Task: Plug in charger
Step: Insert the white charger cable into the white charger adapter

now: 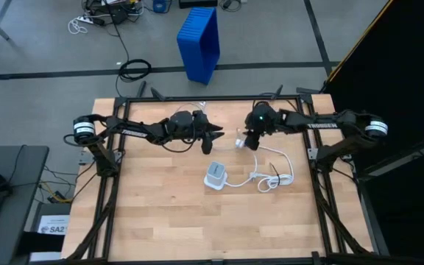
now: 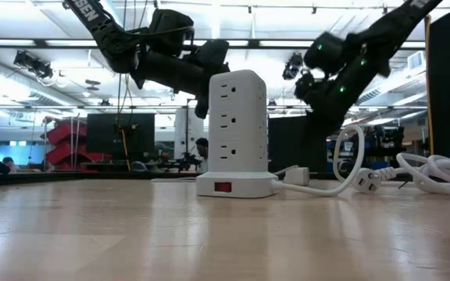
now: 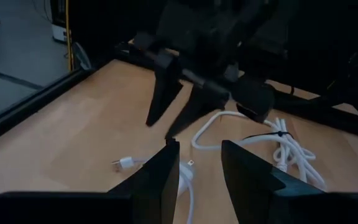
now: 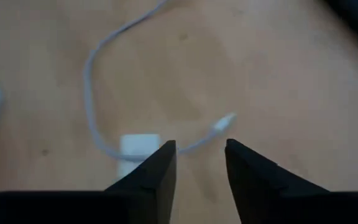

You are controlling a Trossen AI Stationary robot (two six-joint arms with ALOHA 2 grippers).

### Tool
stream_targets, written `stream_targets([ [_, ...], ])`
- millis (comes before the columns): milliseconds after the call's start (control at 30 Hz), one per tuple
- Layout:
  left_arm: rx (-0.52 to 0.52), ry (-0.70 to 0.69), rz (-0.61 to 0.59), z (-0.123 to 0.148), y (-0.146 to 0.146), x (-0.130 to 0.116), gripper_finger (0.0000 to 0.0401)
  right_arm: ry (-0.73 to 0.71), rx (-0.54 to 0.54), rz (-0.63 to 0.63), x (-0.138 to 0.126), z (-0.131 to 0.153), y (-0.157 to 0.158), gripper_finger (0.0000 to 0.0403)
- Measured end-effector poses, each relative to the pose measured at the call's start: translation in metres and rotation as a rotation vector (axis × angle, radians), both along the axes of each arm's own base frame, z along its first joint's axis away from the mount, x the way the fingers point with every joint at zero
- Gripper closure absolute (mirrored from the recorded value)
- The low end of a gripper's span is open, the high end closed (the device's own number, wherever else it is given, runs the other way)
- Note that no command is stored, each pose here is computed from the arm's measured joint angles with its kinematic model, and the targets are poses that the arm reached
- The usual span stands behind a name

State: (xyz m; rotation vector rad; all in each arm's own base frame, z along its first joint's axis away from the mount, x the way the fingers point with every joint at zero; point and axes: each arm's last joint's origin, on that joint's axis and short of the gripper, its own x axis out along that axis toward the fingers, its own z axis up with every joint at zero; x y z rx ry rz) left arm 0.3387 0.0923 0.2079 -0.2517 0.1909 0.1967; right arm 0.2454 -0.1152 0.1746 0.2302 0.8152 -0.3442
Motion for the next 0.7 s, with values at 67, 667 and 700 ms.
stream_targets([
  [67, -0.002, 0.006, 0.0, -0.001, 0.0, 0.0, 0.0297, 0.009, 0.026, 0.002, 0.005, -0.006, -0.002, 0.0264],
  [667, 0.005, 0.057, -0.005, -0.005, 0.0, -0.001, 0.0297, 0.187, 0.077, -0.089, 0.055, -0.027, -0.033, 0.0263],
  [700, 0.008, 0.06, -0.007, -0.005, -0.001, -0.001, 0.0297, 0.189, 0.077, -0.092, 0.055, -0.026, -0.034, 0.0267],
])
